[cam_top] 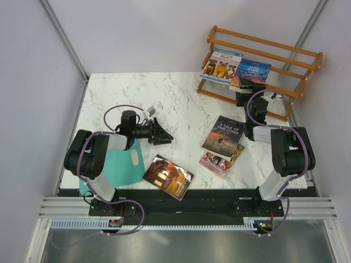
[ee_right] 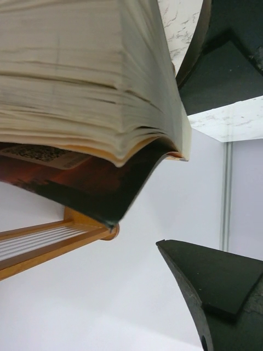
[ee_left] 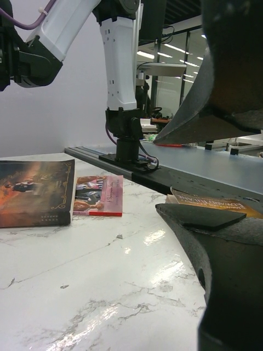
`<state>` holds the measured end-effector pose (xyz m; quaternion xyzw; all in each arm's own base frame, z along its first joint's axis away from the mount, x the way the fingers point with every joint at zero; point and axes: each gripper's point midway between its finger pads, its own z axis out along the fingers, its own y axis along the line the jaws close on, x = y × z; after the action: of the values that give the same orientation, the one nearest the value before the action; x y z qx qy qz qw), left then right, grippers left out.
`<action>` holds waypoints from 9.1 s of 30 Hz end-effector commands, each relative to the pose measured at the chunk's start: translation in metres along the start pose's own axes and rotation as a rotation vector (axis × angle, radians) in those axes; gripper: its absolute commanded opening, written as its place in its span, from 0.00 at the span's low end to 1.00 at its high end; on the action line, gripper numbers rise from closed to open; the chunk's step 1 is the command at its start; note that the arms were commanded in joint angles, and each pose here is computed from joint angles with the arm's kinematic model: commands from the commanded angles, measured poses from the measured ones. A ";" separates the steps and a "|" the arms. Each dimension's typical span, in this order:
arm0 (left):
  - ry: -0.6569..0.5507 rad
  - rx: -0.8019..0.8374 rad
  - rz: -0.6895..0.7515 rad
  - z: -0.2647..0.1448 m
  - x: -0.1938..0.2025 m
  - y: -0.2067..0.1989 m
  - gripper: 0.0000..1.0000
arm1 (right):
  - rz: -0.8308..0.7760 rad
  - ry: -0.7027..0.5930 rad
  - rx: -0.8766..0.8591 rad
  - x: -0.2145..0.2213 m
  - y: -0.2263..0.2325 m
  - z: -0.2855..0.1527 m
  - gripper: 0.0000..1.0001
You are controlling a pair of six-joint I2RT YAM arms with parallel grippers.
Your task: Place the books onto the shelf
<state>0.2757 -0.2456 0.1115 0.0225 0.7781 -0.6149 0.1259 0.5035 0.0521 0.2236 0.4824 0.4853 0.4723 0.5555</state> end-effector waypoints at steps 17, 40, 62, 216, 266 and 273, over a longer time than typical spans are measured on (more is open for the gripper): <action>0.014 0.035 0.079 -0.003 0.004 -0.004 0.54 | -0.098 0.171 0.006 0.016 0.015 -0.041 0.98; 0.014 0.026 0.065 -0.003 0.010 0.003 0.54 | -0.116 0.152 0.056 0.013 -0.006 -0.035 0.94; 0.015 0.019 0.054 -0.004 0.014 0.007 0.54 | -0.167 0.069 0.009 -0.012 0.022 0.019 0.92; -0.060 0.298 0.311 0.138 -0.078 -0.173 0.02 | -0.446 0.724 0.260 0.086 -0.065 -0.207 0.98; -0.050 0.328 0.244 0.151 -0.093 -0.166 0.02 | -0.229 0.659 -0.113 0.088 0.027 -0.219 0.04; -0.066 0.173 0.308 0.129 -0.108 -0.127 0.57 | -0.284 0.663 -0.149 0.089 0.042 -0.213 0.00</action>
<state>0.3755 -0.4063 0.2075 0.0666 0.7115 -0.6752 0.1829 0.2910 0.1532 0.1867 0.2606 0.6959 0.5306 0.4077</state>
